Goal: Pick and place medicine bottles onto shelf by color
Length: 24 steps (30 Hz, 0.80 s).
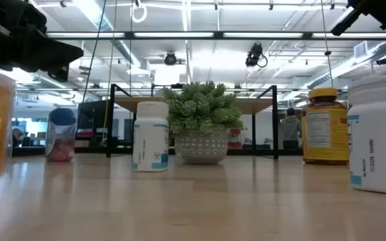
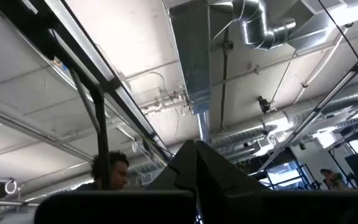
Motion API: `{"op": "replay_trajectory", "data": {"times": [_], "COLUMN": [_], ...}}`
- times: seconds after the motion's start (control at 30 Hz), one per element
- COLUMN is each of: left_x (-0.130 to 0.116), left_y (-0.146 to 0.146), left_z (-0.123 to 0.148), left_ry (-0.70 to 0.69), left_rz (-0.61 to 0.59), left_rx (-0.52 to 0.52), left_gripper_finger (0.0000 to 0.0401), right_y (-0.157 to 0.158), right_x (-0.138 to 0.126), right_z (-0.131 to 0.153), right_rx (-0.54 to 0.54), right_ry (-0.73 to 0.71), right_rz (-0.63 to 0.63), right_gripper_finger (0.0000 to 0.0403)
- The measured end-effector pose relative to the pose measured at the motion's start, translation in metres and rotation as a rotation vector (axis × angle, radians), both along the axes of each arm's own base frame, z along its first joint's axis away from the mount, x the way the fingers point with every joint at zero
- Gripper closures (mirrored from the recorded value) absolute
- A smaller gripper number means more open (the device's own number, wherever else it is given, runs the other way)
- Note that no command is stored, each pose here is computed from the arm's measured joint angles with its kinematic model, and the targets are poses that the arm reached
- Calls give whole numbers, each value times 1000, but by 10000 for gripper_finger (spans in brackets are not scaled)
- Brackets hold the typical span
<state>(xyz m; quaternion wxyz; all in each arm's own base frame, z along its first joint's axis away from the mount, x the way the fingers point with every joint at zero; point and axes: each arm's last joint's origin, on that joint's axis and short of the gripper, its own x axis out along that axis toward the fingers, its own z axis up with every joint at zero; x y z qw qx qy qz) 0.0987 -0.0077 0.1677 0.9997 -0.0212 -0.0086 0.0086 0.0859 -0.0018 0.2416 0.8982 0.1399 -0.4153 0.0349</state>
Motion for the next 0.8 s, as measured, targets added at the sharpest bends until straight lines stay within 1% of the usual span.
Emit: {"op": "replay_trajectory", "data": {"times": [0.3, 0.63, 0.8], "left_x": [0, 0, 0], "left_y": [0, 0, 0], "left_z": [0, 0, 0], "left_ry": [1, 0, 0], "left_rz": [0, 0, 0], "left_rx": [1, 0, 0], "left_gripper_finger": [365, 375, 373], "right_y": [0, 0, 0], "right_x": [0, 0, 0], "right_z": [0, 0, 0], "right_rx": [0, 0, 0], "right_ry": [0, 1, 0], "right_rz": [0, 0, 0], "right_gripper_finger": [397, 397, 397]}}
